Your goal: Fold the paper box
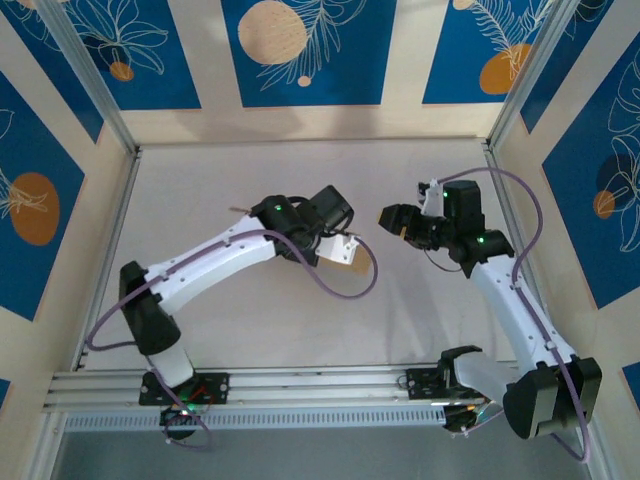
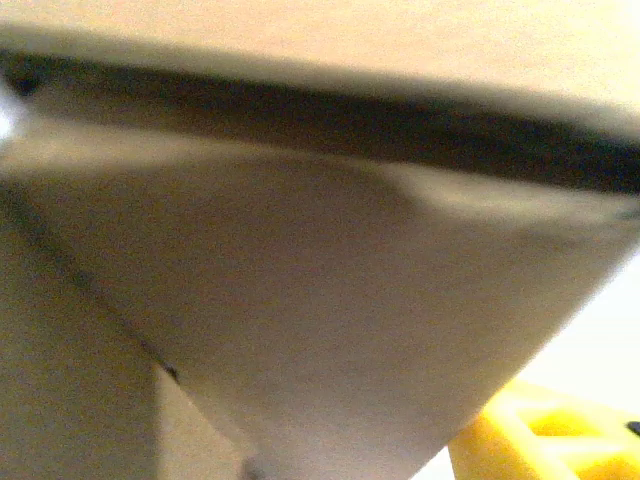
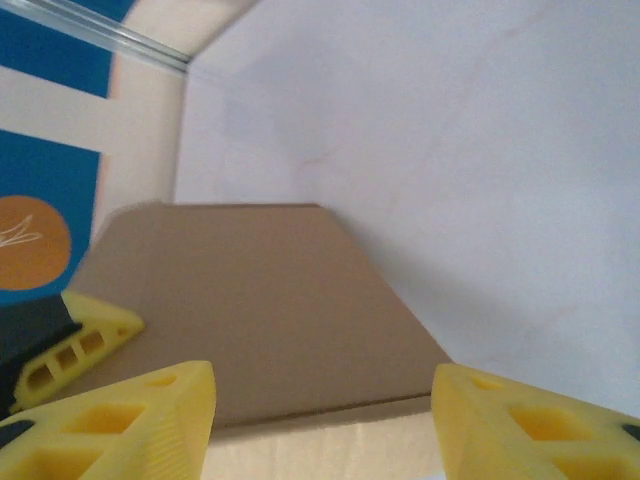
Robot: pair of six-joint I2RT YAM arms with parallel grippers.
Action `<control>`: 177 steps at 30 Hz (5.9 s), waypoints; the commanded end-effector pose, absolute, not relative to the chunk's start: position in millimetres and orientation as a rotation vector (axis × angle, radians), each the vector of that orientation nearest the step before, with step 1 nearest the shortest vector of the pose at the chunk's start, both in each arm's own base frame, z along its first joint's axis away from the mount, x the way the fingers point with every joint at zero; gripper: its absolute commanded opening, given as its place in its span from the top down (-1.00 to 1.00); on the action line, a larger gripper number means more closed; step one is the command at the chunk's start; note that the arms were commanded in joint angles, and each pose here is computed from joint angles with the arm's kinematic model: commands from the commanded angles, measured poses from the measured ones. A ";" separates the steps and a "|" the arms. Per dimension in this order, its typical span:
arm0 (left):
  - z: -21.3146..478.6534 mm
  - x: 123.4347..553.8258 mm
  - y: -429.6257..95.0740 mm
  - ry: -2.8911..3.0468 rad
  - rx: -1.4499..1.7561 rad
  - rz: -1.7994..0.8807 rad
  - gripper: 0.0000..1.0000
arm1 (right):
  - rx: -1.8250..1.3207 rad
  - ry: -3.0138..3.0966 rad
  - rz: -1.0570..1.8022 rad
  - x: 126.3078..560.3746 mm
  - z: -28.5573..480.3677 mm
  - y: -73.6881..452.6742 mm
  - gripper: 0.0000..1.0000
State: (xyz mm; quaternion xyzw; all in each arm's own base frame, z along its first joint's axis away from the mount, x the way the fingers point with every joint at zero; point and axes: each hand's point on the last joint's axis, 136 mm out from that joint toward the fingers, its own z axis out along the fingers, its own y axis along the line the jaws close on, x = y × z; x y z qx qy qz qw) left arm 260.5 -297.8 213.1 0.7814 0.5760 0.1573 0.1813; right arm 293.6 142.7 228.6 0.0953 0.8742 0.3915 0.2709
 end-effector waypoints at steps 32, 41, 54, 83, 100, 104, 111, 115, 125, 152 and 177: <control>306.8 260.1 -300.6 1.765 1.170 -0.381 -0.66 | 0.131 2.551 1.155 343.9 180.1 199.0 0.04; 221.0 308.1 -147.3 2.379 0.066 -0.482 -0.31 | -0.204 2.647 1.357 325.8 181.4 273.0 0.63; 93.7 287.6 -69.6 2.586 -0.509 -0.243 -0.53 | -0.145 2.972 1.116 290.5 62.0 273.1 0.79; 6.5 302.6 -89.9 2.679 -0.470 -0.599 1.00 | 0.277 2.742 1.339 367.6 78.4 218.0 -0.45; -10.6 298.5 -97.2 2.756 -0.421 -0.654 1.00 | 0.057 2.824 1.615 374.4 55.2 276.3 -0.69; -12.9 299.7 -100.5 2.765 -0.428 -0.681 1.00 | 0.012 2.781 1.736 361.8 75.5 293.0 -0.65; -11.6 303.0 -102.4 2.760 -0.423 -0.695 1.00 | 0.089 2.504 2.106 357.2 130.2 280.9 -0.55; -10.8 304.0 -103.6 2.761 -0.419 -0.702 1.00 | -0.024 2.431 2.167 345.0 152.7 284.9 -0.55; -13.4 299.8 -101.0 2.783 -0.412 -0.678 1.00 | -0.260 2.685 1.476 323.2 125.1 292.4 -0.62; -17.2 298.6 -102.1 2.827 -0.405 -0.675 1.00 | -0.610 2.287 1.027 323.9 181.7 283.8 -0.67; -16.9 299.7 -106.1 2.806 -0.431 -0.719 1.00 | 0.518 2.061 1.765 373.8 184.8 280.1 -0.89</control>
